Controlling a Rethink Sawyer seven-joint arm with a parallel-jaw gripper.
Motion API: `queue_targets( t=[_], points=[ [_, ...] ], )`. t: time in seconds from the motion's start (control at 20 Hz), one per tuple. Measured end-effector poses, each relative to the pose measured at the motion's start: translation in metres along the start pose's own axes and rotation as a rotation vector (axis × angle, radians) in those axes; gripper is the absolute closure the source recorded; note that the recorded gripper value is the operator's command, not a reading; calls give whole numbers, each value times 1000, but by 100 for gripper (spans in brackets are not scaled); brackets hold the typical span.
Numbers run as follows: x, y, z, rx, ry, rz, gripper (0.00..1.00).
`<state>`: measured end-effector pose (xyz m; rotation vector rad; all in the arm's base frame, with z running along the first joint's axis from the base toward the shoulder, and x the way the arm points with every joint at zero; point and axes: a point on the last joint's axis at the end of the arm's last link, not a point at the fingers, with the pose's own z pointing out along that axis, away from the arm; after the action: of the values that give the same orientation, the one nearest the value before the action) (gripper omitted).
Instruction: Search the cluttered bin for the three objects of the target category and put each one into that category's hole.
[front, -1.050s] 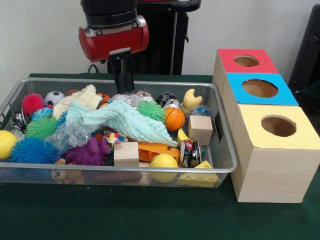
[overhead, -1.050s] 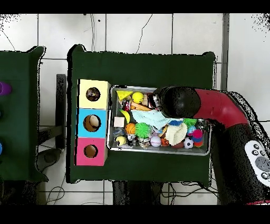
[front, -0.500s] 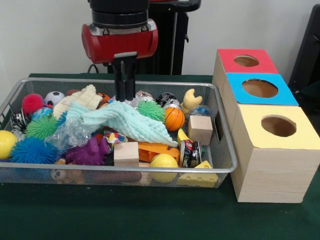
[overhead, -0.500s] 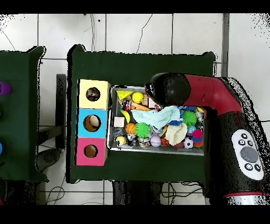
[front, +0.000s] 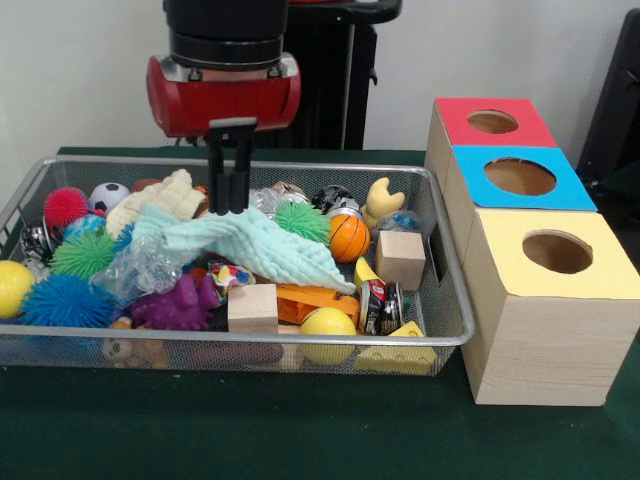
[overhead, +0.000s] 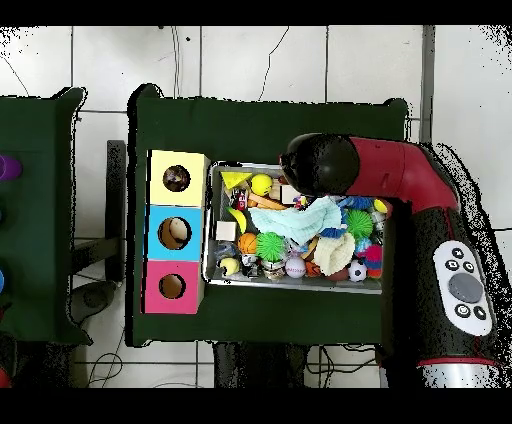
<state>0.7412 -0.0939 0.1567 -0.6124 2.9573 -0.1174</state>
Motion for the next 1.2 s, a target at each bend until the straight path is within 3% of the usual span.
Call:
queue_targets(
  t=[0.6, 0.95, 1.2],
  points=[
    [28, -26, 43, 24, 17, 47, 100],
    [30, -32, 50, 58, -20, 57, 100],
    [33, -25, 49, 59, -40, 68, 100]
  ],
)
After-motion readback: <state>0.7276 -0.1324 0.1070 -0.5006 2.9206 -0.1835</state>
